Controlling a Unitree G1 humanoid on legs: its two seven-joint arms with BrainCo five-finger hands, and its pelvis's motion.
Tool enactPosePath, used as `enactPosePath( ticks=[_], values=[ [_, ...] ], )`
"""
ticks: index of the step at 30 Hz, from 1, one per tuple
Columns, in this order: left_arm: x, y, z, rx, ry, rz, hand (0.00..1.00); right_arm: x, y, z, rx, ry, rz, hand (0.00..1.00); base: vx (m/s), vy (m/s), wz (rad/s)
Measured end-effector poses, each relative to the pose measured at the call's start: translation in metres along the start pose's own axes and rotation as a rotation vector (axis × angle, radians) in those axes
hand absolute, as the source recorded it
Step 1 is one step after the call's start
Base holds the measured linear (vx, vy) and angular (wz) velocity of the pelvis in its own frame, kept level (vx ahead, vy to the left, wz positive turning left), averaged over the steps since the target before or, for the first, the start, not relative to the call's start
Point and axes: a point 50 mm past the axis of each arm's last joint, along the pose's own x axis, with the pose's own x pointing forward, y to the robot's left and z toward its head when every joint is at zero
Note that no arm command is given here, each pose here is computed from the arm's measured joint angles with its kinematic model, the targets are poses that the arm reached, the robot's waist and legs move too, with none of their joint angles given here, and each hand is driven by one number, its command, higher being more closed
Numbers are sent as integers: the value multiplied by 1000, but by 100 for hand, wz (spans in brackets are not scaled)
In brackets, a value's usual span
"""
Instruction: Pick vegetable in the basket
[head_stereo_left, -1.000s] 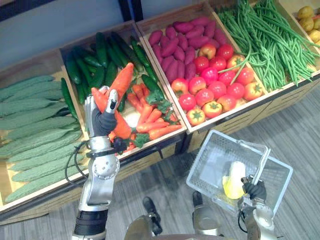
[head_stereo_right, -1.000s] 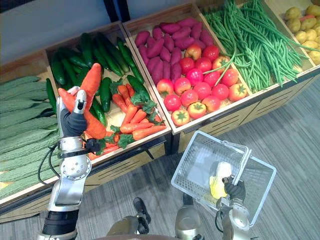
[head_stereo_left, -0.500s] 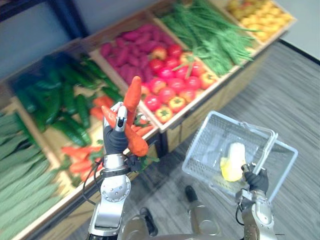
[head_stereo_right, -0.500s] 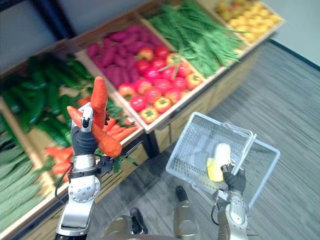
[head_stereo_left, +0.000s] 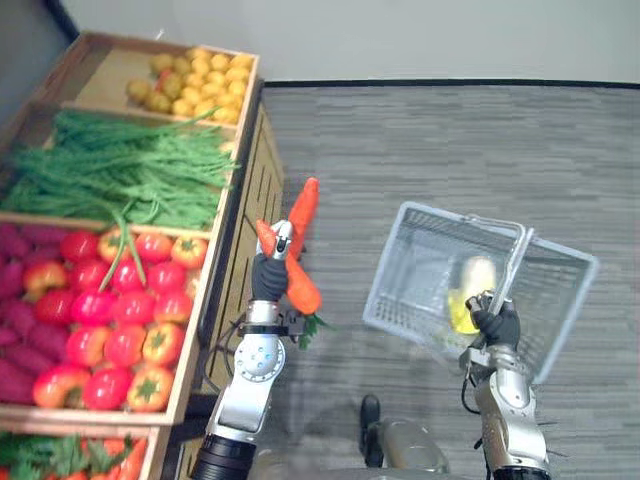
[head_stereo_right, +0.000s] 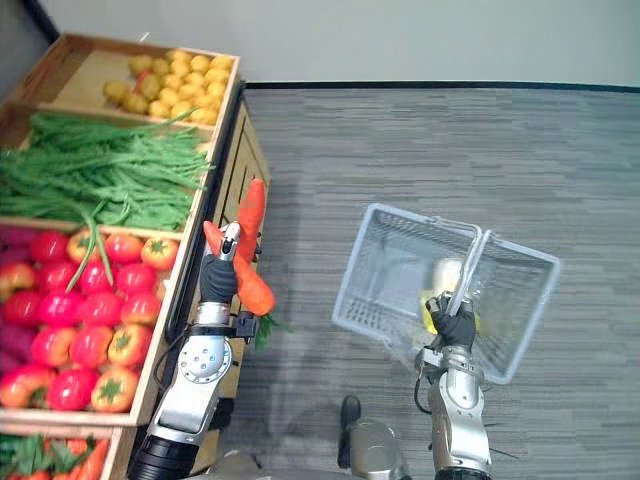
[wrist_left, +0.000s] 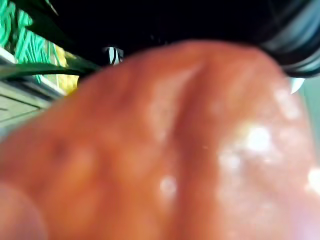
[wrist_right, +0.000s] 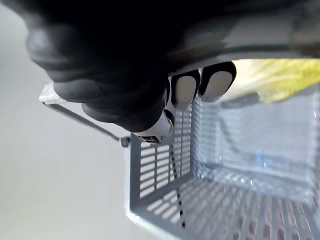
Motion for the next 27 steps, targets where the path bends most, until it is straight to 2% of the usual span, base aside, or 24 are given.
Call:
enactPosePath(
  ticks=[4, 10, 19, 27],
  values=[
    [-5, -1, -7, -21, 42, 0, 100, -4, 0, -8, -4, 38, 16, 100, 168, 276, -108],
    [-10, -13, -15, -49, 90, -89, 100, -26, 23, -31, 108, 163, 111, 100, 97, 164, -20],
    [-22, -41, -28, -86, 190, -220, 100, -41, 66, -38, 211, 235, 362, 100, 53, 2, -8],
    [-41, -56, -56, -91, 356, -286, 100, -53, 86, -42, 247, 276, 442, 100, 5, 2, 1]
  ],
)
